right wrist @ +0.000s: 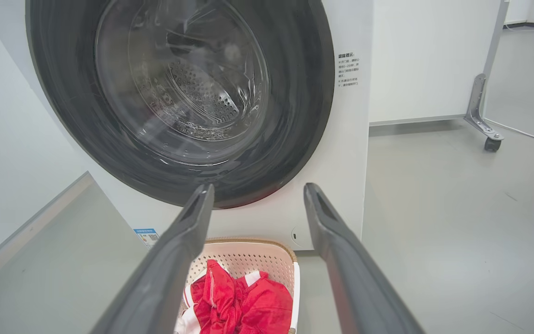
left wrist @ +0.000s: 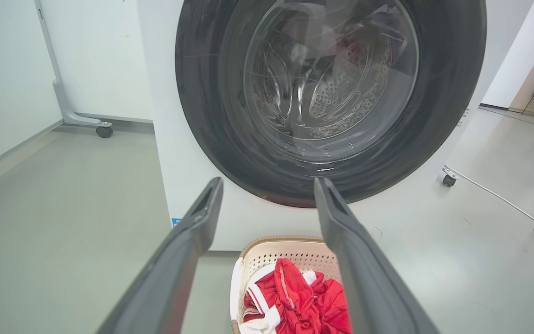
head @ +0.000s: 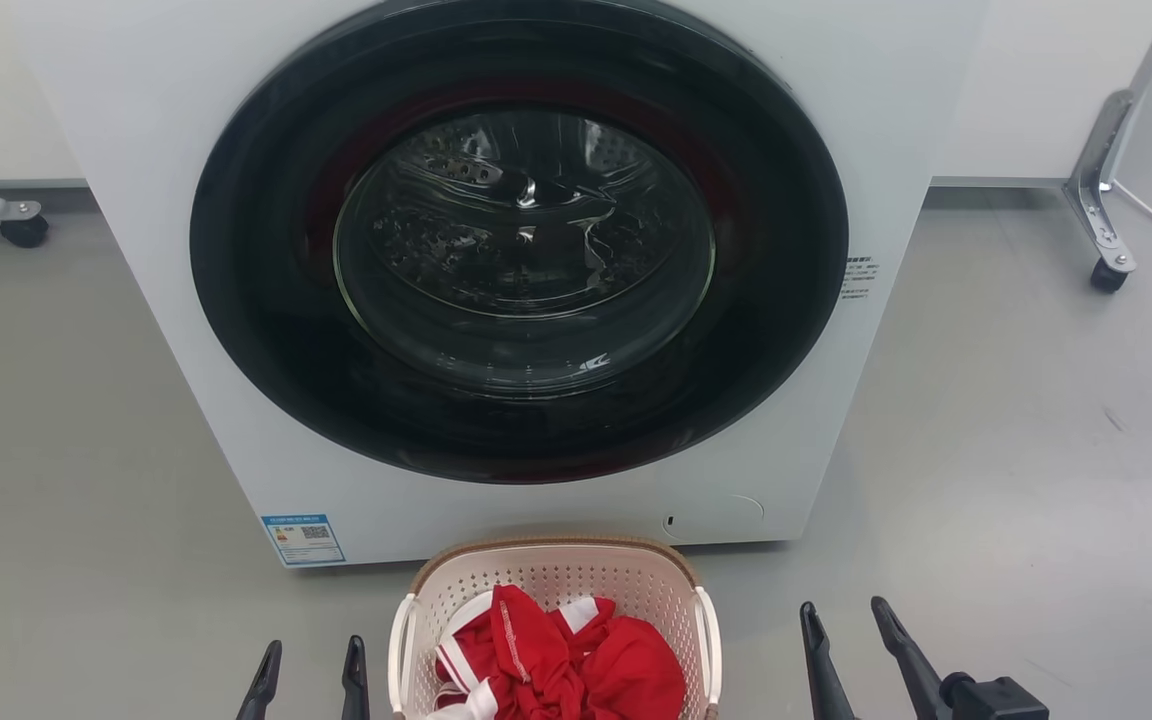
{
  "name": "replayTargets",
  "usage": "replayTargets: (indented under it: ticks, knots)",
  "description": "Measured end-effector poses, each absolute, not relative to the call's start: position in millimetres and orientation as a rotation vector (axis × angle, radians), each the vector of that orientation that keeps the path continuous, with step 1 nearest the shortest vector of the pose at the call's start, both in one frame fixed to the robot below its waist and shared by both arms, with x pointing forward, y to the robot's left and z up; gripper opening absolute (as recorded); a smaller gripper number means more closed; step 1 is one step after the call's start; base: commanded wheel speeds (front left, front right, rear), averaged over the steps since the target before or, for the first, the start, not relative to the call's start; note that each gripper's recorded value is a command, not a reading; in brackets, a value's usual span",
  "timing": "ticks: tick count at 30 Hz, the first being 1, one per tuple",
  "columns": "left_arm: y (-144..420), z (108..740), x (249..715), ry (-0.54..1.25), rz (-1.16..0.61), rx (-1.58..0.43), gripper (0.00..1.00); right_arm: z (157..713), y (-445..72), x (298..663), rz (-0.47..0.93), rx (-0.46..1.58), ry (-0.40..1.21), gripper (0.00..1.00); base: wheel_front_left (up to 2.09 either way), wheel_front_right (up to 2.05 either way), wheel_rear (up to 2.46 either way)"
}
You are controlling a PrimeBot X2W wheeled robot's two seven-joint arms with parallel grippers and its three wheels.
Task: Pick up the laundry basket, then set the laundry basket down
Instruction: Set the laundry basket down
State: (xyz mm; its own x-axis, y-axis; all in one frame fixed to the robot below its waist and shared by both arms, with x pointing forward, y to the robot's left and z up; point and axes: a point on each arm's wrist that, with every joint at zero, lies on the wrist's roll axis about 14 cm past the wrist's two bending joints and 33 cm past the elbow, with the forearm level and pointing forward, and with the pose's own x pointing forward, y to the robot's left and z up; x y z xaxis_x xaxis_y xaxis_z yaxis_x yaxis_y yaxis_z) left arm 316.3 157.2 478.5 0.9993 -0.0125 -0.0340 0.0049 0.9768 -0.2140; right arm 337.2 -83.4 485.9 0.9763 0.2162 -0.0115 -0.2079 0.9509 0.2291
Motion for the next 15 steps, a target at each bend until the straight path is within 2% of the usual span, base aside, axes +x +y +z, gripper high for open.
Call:
replayTargets:
  ticks: [15]
  knots:
    - [153.8,486.0,320.3,0.008,-0.015,-0.182,1.00,505.8,-84.8,340.6,0.206,0.199,-0.037,1.00,0.00,0.00,0.00]
